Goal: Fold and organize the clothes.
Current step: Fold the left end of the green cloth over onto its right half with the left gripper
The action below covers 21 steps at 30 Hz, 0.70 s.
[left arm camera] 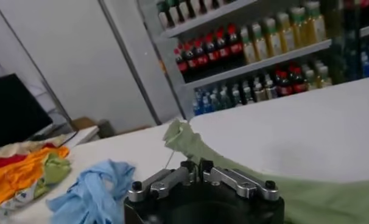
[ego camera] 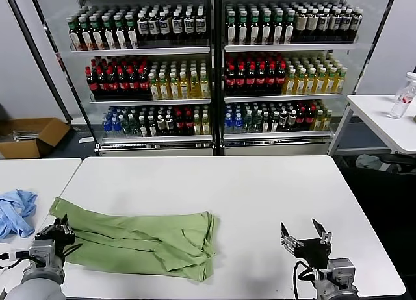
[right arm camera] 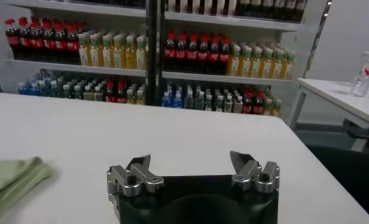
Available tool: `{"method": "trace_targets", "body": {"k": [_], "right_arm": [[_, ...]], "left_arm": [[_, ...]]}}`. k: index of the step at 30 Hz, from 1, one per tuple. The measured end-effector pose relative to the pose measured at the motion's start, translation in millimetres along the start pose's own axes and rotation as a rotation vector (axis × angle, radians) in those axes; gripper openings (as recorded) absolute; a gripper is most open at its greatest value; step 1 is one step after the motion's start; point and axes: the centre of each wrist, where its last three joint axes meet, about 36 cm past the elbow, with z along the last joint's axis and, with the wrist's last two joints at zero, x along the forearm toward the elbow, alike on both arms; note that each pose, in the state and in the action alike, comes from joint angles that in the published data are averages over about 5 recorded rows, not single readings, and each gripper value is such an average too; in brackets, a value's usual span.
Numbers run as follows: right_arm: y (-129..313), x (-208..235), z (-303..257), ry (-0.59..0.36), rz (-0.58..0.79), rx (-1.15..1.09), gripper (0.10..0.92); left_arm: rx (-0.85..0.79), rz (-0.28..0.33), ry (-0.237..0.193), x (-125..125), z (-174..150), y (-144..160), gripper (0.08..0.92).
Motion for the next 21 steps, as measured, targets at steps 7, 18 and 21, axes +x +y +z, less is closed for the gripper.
{"method": "trace_targets", "body": {"k": [7, 18, 21], "right_arm": [[0.0, -1.3, -2.1, -0.006, 0.008, 0.009, 0.823], [-0.2, -0.7, -2.4, -0.008, 0.019, 0.005, 0.823], [0.2, -0.8, -2.6, -0.009, 0.02, 0.005, 0.823]], "left_arm": [[0.154, 0.27, 0.002, 29.6, -16.3, -44.8, 0.114], [0.372, 0.577, 0.057, 51.0, -27.6, -112.2, 0.114], [0.404, 0.624, 0.071, 53.3, -28.7, -126.7, 0.114]]}}
